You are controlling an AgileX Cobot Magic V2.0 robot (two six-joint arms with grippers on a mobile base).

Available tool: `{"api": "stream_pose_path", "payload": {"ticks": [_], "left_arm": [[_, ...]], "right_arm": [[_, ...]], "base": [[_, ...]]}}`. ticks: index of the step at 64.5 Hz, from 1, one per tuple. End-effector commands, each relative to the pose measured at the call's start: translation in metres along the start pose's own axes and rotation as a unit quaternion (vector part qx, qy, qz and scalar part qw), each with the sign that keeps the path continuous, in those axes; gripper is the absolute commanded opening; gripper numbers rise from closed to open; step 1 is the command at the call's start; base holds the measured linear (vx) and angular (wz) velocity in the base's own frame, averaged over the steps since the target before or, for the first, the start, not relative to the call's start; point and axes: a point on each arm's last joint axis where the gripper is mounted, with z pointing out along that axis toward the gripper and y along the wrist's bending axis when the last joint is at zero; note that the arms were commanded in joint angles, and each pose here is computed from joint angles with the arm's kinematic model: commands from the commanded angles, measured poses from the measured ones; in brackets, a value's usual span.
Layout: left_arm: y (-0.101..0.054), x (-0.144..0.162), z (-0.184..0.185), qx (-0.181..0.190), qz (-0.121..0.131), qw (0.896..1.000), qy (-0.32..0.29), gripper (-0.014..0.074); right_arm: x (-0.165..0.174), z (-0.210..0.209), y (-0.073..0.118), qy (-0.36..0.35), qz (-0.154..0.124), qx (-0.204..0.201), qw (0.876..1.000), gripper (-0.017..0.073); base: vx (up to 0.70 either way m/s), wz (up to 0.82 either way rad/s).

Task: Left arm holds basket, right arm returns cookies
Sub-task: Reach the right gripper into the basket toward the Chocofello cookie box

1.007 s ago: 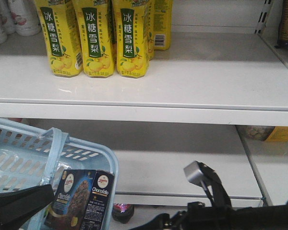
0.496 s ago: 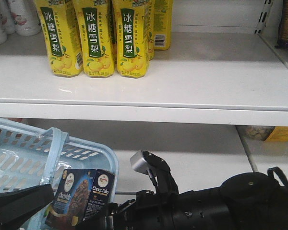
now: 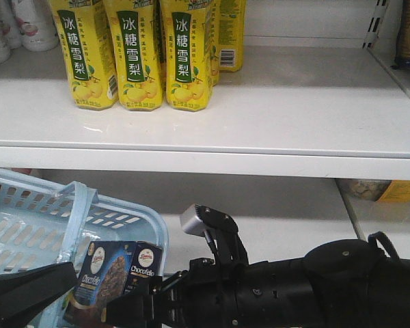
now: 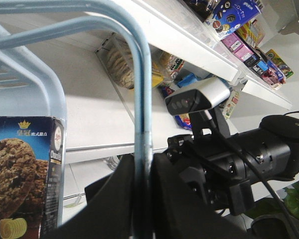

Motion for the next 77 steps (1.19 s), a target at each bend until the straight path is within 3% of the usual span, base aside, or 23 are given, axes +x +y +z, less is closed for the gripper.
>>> {"api": "stream_pose_path", "payload": {"ticks": [1,24,49,77], "left_arm": [[-0.010,-0.010,-0.001,0.022,-0.006,0.999,-0.023,-0.0007],[-0.010,-0.010,-0.001,0.023,-0.006,0.999,-0.022,-0.0007],[-0.011,-0.009,-0.001,0.026,-0.007,0.999,-0.019,-0.0007],[-0.011,-0.009,-0.001,0.030,-0.006,0.999,-0.015,-0.0007]], "right_arm": [[-0.013,-0.006,0.018,-0.029,0.007,-0.040,0.999,0.0554],[-0.011,0.011,0.003,-0.012,0.020,-0.020,1.000,0.0554],[-0.026,0.012,0.014,-0.033,-0.001,-0.030,0.999,0.0554],[-0.018,0.021,0.013,0.002,0.016,-0.052,0.998,0.0554]], "base": [[0.00,0.00],[0.00,0.00],[0.00,0.00],[0.00,0.00]]}}
